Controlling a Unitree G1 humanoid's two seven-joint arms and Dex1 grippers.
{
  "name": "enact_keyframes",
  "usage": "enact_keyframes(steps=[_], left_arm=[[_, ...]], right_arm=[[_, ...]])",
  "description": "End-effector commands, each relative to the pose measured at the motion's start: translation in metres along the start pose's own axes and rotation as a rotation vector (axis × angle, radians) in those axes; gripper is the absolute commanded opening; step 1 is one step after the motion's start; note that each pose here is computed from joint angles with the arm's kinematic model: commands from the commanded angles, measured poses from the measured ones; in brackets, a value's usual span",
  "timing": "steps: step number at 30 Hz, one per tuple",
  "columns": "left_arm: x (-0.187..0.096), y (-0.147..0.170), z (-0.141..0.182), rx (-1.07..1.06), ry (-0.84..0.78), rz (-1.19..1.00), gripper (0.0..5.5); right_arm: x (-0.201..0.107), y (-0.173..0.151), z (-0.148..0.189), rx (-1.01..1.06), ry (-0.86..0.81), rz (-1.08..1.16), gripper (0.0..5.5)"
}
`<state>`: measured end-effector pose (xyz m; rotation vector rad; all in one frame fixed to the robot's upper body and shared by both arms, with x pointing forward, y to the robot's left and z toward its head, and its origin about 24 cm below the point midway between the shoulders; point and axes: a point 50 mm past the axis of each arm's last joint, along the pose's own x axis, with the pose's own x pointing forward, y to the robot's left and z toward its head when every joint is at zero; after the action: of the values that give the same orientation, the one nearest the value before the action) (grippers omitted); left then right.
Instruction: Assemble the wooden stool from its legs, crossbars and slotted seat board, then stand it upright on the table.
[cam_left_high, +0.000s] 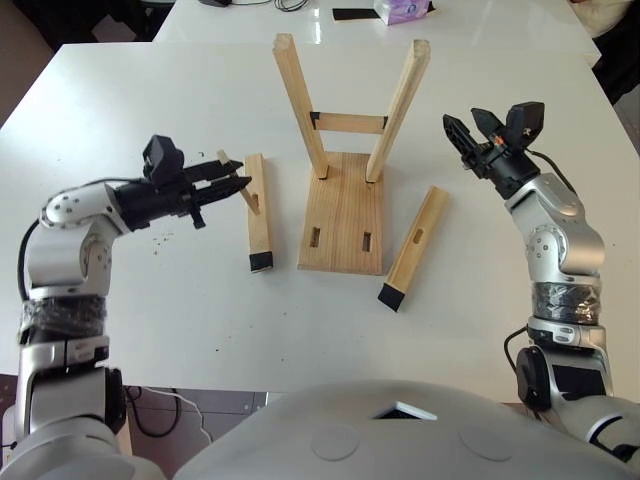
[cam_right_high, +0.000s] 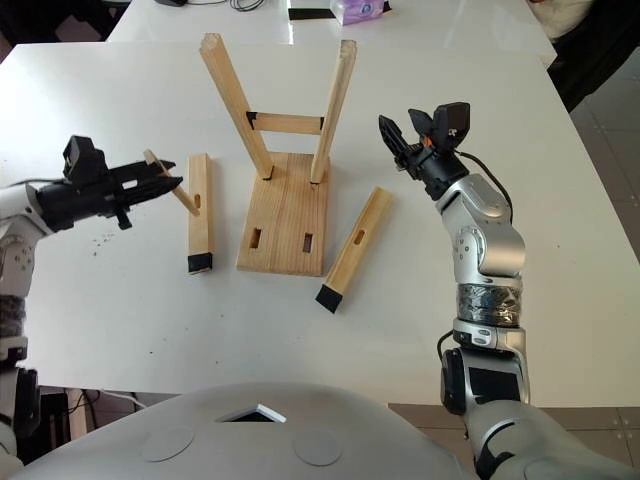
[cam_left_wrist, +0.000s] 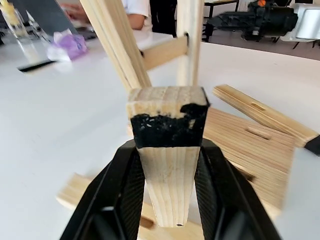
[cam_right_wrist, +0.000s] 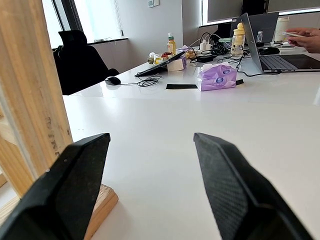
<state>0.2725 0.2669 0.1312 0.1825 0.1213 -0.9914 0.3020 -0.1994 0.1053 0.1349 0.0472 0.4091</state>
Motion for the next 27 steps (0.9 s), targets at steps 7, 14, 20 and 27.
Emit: enact_keyframes(steps=[7, 14, 20, 27], left_arm=[[0.011, 0.025, -0.013, 0.105, 0.105, -0.021, 1.31], [0.01, 0.022, -0.018, 0.105, 0.089, -0.032, 1.31], [0.012, 0.016, -0.015, 0.114, 0.065, -0.069, 1.31], [0.018, 0.008, -0.017, 0.112, 0.074, -0.122, 1.31]], right_arm=[[0.015, -0.002, 0.007, -0.036, -0.005, 0.033, 3.1], [0.017, -0.005, 0.006, -0.041, 0.007, 0.039, 3.1], [0.017, -0.007, 0.005, -0.043, 0.015, 0.044, 3.1], [0.017, -0.007, 0.003, -0.046, 0.024, 0.047, 3.1]])
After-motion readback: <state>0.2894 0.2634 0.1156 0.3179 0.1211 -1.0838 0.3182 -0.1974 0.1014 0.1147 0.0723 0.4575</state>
